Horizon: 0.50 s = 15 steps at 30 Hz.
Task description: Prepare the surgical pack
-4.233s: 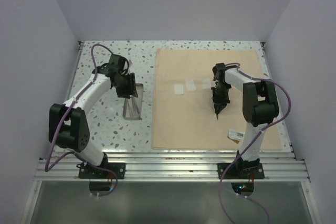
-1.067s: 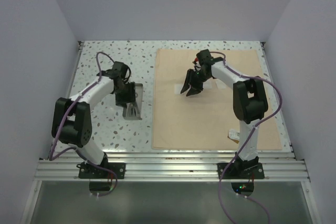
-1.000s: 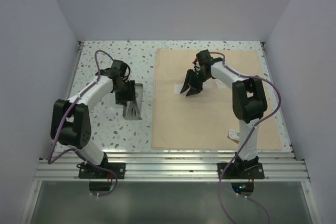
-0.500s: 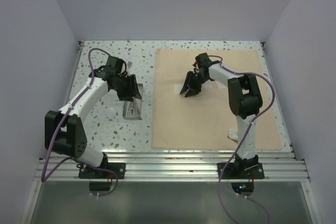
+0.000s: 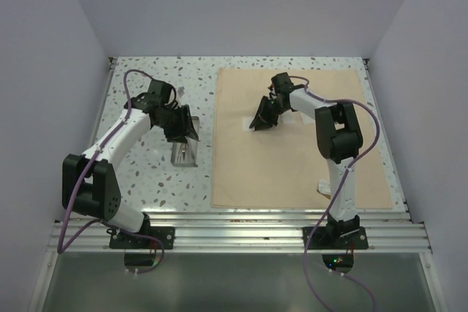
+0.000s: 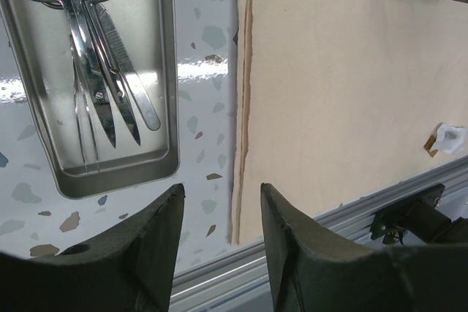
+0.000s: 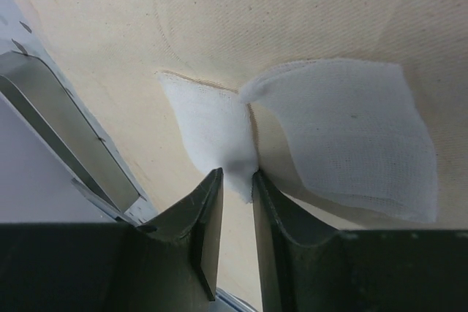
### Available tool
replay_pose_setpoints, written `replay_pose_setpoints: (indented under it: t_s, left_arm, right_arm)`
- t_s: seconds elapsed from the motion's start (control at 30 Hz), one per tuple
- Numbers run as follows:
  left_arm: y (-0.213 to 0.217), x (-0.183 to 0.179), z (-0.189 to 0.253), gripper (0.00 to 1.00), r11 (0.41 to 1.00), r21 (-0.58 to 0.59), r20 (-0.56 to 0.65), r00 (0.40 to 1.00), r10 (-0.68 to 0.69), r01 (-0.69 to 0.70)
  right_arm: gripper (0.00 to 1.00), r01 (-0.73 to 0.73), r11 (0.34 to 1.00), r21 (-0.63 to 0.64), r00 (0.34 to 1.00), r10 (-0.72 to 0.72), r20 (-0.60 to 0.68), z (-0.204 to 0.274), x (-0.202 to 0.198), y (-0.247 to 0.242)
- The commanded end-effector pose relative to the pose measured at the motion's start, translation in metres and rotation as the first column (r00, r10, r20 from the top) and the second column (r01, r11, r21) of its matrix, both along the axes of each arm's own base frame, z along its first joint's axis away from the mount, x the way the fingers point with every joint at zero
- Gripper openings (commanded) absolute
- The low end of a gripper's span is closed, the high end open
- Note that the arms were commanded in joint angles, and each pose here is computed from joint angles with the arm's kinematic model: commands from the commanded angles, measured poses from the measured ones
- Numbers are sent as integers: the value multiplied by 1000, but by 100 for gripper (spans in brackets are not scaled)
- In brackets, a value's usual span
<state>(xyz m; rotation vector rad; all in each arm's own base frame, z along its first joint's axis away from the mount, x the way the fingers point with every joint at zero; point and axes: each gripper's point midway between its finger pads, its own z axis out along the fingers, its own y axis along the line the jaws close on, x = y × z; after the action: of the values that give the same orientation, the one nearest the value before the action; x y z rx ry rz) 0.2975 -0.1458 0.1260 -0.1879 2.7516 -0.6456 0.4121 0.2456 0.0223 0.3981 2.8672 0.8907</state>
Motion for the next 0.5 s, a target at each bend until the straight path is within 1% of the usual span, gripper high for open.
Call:
replay_pose_setpoints:
  t_s: [0.0, 0.07, 0.1, 0.17, 0.2, 0.23, 0.3, 0.33, 0.37, 0.47]
  left_arm:
    - [-5, 5, 15, 50, 999, -35, 47, 999, 1, 0]
    - [-5, 5, 14, 50, 999, -36, 45, 999, -1, 3]
    - [-5, 5, 14, 50, 999, -36, 44, 999, -1, 3]
    - [-5, 6, 14, 50, 999, -35, 45, 999, -3, 4]
    - [-5, 5, 14, 50, 999, -36, 45, 999, -5, 6]
    - [-5, 6, 14, 50, 999, -37, 46, 999, -5, 6]
    - [-6, 6, 14, 50, 999, -37, 47, 999, -7, 8]
    - [-5, 6, 13, 50, 999, -36, 47, 999, -6, 8]
    - [-5, 6, 13, 50, 999, -36, 46, 999, -6, 8]
    - [-5, 6, 12, 50, 999, -35, 46, 999, -7, 9]
  right_arm:
    - [26, 6, 1000, 21, 999, -7, 45, 1, 17, 5]
    - [19, 0, 1000, 24, 999, -1, 42, -1, 18, 5]
    - [12, -8, 1000, 28, 999, 7, 52, 2, 20, 7]
    - [4, -32, 999, 30, 997, 30, 66, 6, 22, 8]
    - [0, -46, 998, 36, 994, 43, 97, 15, 28, 11]
    - [0, -76, 997, 23, 991, 73, 110, 19, 27, 10]
    - [0, -110, 994, -4, 979, 109, 175, 40, 36, 9]
    - [0, -147, 989, -30, 972, 150, 179, 43, 31, 4]
    - [0, -150, 987, -55, 963, 159, 216, 56, 36, 1]
    - [0, -189, 975, -113, 944, 212, 251, 67, 35, -8]
